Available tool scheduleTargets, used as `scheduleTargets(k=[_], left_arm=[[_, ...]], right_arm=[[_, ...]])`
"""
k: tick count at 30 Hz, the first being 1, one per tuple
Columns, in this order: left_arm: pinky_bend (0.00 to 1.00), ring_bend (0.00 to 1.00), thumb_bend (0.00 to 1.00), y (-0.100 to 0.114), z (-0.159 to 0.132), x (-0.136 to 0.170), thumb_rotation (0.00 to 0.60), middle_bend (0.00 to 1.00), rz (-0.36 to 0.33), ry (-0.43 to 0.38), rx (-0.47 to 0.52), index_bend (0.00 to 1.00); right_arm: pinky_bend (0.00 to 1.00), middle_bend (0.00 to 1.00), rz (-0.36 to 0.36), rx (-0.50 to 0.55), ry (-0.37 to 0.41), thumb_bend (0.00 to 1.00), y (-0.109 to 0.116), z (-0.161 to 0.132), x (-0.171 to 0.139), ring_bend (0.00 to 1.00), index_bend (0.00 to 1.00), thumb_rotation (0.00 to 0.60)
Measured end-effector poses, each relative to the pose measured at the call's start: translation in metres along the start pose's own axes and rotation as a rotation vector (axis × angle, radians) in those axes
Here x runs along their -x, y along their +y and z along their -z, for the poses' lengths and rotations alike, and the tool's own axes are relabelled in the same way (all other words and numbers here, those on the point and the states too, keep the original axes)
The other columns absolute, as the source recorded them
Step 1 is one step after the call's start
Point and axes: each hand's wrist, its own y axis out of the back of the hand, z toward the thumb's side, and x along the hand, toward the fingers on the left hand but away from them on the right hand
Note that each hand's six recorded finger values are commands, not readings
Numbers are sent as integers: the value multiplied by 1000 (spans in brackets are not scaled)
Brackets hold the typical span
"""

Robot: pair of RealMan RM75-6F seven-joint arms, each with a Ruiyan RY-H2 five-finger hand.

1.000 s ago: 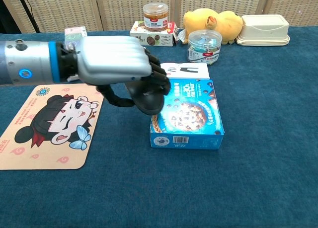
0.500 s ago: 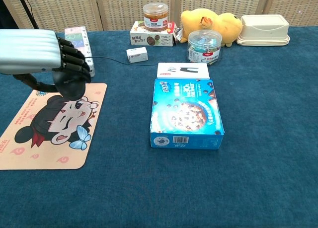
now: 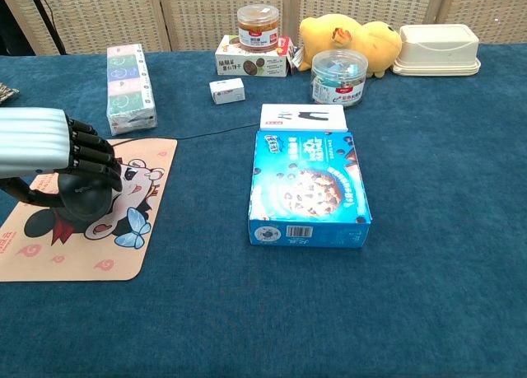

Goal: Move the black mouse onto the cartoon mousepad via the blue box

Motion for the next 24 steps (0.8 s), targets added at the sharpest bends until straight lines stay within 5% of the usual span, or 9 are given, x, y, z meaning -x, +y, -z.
scheduleTargets(k=[18,24], left_arm=[[422,308,344,-14,-4,-8,600,388,61,-15,-68,401],[422,233,343,-16,-5,-10,600,271,69,-21,-89,275]], right_arm=[[0,0,-5,-1,-3,0,-2,-1,-1,0,0,600],[0,0,-6,-2,-5,0,-2,-1,-1,0,0,600]])
